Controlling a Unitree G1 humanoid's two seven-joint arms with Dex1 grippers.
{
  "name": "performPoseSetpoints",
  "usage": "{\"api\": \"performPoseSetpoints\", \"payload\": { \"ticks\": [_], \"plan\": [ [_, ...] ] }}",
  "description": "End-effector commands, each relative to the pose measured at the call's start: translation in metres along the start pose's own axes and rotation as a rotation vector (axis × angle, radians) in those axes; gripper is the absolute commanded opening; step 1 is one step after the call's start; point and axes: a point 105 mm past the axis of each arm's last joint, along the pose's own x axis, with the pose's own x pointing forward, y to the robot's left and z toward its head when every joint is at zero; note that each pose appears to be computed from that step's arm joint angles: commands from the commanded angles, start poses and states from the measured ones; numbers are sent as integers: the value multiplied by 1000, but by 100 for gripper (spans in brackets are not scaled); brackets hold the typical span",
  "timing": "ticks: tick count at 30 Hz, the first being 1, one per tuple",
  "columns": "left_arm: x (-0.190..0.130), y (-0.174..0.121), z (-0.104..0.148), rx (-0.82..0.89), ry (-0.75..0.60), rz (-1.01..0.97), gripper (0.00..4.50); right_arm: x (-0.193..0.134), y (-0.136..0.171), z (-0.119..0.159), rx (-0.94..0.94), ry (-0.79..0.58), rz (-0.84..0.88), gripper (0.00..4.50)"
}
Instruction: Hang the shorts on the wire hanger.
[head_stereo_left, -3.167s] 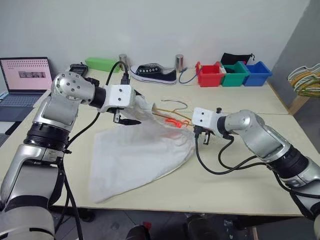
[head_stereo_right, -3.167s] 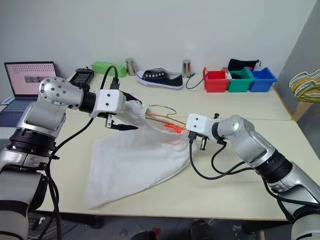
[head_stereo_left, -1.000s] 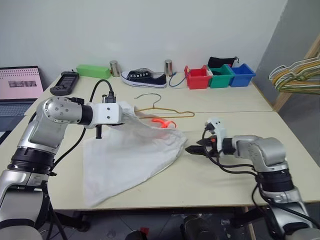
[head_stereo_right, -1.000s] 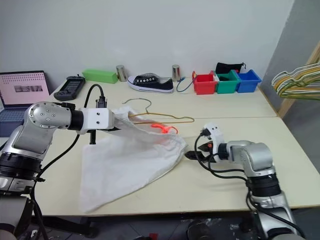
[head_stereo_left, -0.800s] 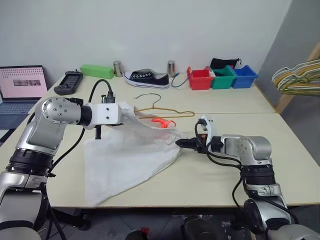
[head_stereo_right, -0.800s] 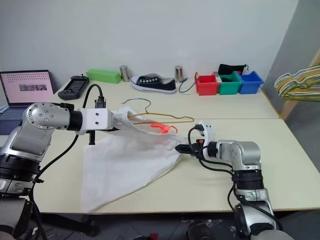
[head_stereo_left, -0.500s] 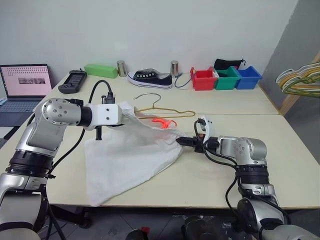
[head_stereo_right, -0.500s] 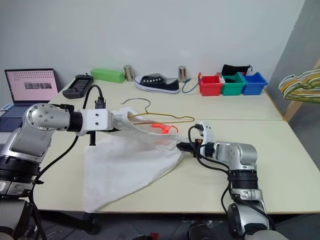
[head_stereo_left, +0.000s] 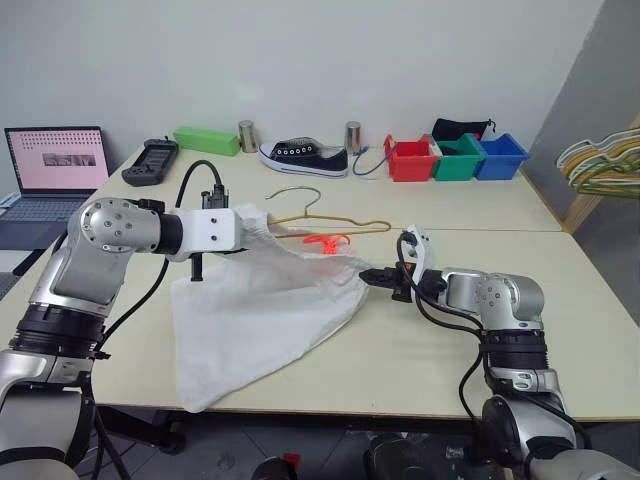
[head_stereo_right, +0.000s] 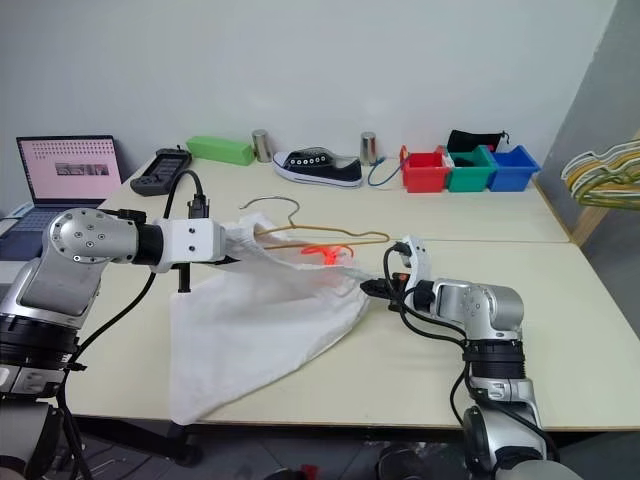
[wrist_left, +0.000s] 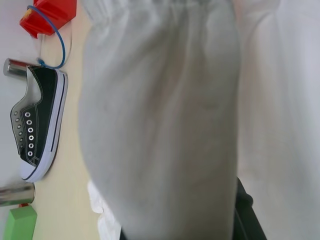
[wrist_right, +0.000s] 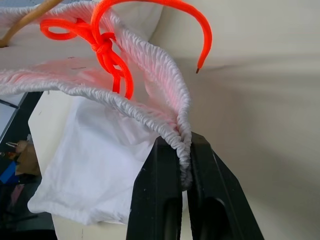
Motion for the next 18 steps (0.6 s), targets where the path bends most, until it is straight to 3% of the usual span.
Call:
{"api": "performPoseSetpoints", "payload": {
  "ticks": [1, 7, 18],
  "plan": [
    [-22, 8, 12, -66, -54, 18, 6, -7, 2, 14, -215, -30, -39, 2],
    [-38, -10, 14, -200, -62, -102, 6, -21, -19, 25, -389, -8, -113, 2],
    [-39, -26, -11, -155, 86, -152, 6, -43, -16, 46, -530, 20, -92, 2]
  ]
}}
